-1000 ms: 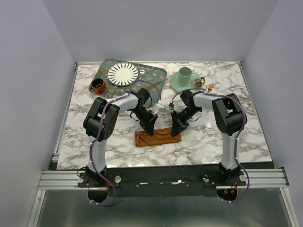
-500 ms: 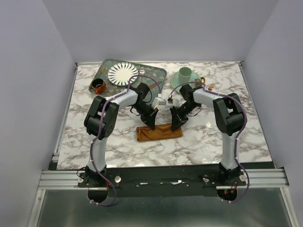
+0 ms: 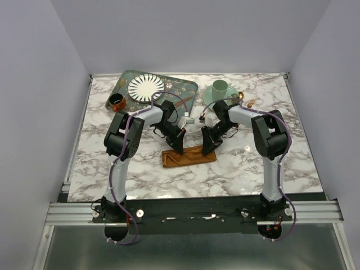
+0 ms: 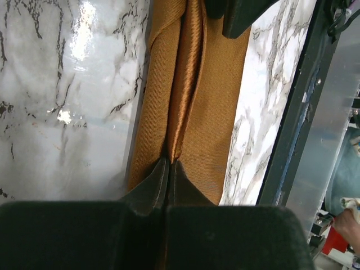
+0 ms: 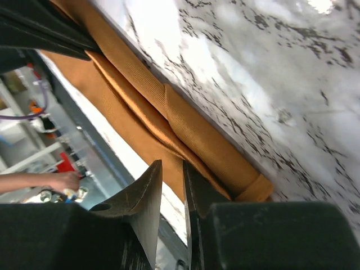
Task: Fold the napkin into a case and place the utensils inside
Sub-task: Smooth out the smaller rectangle-folded napkin at the center of the board.
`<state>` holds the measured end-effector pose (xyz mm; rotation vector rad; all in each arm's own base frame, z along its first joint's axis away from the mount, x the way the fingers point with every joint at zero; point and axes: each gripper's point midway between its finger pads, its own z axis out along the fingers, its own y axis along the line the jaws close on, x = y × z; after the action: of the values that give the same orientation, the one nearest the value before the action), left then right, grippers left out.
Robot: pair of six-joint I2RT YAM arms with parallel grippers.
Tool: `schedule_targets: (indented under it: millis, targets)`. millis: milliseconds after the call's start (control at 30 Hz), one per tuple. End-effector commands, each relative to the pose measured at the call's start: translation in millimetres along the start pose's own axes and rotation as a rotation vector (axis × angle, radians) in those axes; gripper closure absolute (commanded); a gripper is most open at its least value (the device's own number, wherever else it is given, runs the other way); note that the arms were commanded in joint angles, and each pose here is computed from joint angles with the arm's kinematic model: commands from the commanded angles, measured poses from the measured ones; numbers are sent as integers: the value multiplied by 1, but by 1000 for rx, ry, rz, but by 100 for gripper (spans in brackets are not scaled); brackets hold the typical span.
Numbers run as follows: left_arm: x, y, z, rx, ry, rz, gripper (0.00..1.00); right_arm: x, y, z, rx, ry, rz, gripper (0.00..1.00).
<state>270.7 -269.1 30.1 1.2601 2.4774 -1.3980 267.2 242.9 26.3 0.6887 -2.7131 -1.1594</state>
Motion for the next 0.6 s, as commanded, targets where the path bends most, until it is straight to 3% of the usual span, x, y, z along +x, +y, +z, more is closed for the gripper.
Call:
schedule_targets:
  millis: [0, 33, 67, 233, 367, 567]
  targets:
    - [-8, 12, -7, -31, -30, 11, 85, 1, -19, 18, 23, 16, 60, 71]
    - [-13, 12, -12, -40, -53, 14, 73, 3, -21, 22, 21, 24, 70, 71]
    - [-23, 10, -22, -64, -99, 51, 68, 4, -22, 22, 21, 27, 83, 71]
    - [-46, 1, -71, -161, -259, 76, 51, 11, -28, 25, 15, 41, 112, 74]
    - [-40, -29, -88, -194, -292, 157, 50, 9, -24, 25, -5, 30, 120, 75]
    - [-32, -88, -54, 71, -314, 81, 52, 9, -22, 29, -39, 27, 127, 75]
